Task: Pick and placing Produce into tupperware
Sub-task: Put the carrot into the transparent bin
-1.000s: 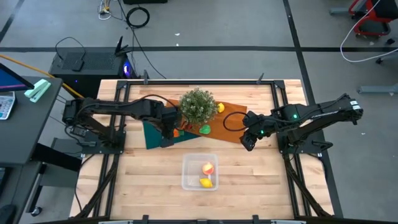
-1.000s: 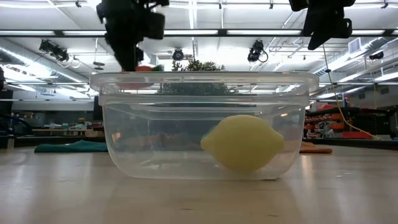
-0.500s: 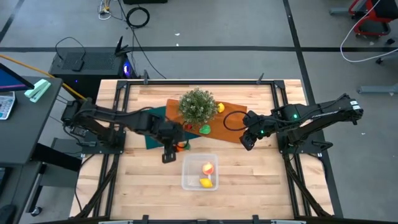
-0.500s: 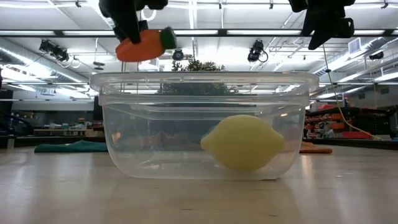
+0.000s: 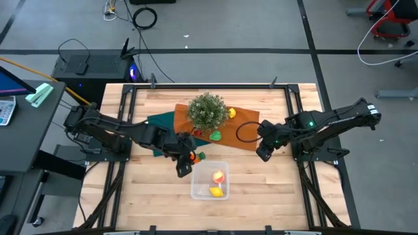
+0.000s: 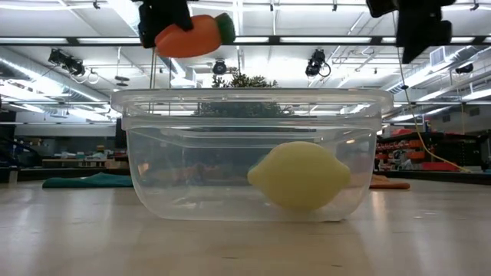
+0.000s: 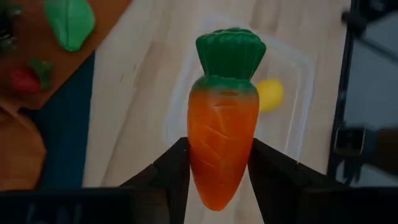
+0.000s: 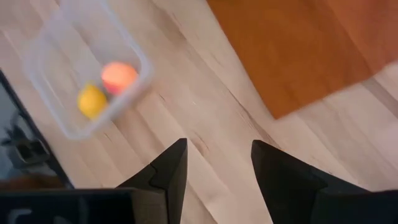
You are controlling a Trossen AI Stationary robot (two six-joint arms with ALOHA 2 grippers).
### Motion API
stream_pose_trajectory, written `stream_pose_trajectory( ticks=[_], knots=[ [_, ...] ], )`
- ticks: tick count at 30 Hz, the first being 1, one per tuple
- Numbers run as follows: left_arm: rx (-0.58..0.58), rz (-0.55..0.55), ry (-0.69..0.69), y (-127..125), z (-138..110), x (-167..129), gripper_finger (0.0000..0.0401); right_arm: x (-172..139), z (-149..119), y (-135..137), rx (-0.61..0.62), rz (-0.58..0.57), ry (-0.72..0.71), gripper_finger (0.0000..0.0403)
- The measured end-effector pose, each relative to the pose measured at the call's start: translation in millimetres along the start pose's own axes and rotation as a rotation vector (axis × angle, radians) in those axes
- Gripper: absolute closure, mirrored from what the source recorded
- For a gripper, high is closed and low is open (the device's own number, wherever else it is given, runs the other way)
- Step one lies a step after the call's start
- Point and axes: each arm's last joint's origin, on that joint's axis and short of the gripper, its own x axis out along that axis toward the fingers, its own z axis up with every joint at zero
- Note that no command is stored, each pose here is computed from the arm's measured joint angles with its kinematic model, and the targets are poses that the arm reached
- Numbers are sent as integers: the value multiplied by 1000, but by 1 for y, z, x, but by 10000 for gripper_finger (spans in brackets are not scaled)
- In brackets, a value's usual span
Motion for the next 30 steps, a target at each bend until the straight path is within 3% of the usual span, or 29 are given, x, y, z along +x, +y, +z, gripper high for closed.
stream_pose_trajectory(
  ticks=[5, 10, 18, 23, 26, 30],
  knots=[
    [-138, -22, -50, -10, 1, 7, 256, -2, -17, -2, -69, -73, 85, 257],
    [-272, -86, -89, -25, 4, 31, 255, -9, -35, -4, -146, -120, 151, 257],
    [-482, -146, -68, -46, -4, 80, 254, -23, -59, -2, -229, -94, 136, 257],
    [-617, -174, -48, -54, -10, 95, 257, -29, -69, -1, -261, -74, 131, 257],
    [-666, -201, -59, -58, -9, 96, 257, -30, -74, 0, -274, -76, 128, 257],
    [-646, -213, -85, -64, 3, 91, 260, -31, -77, 1, -282, -78, 110, 257]
  ],
)
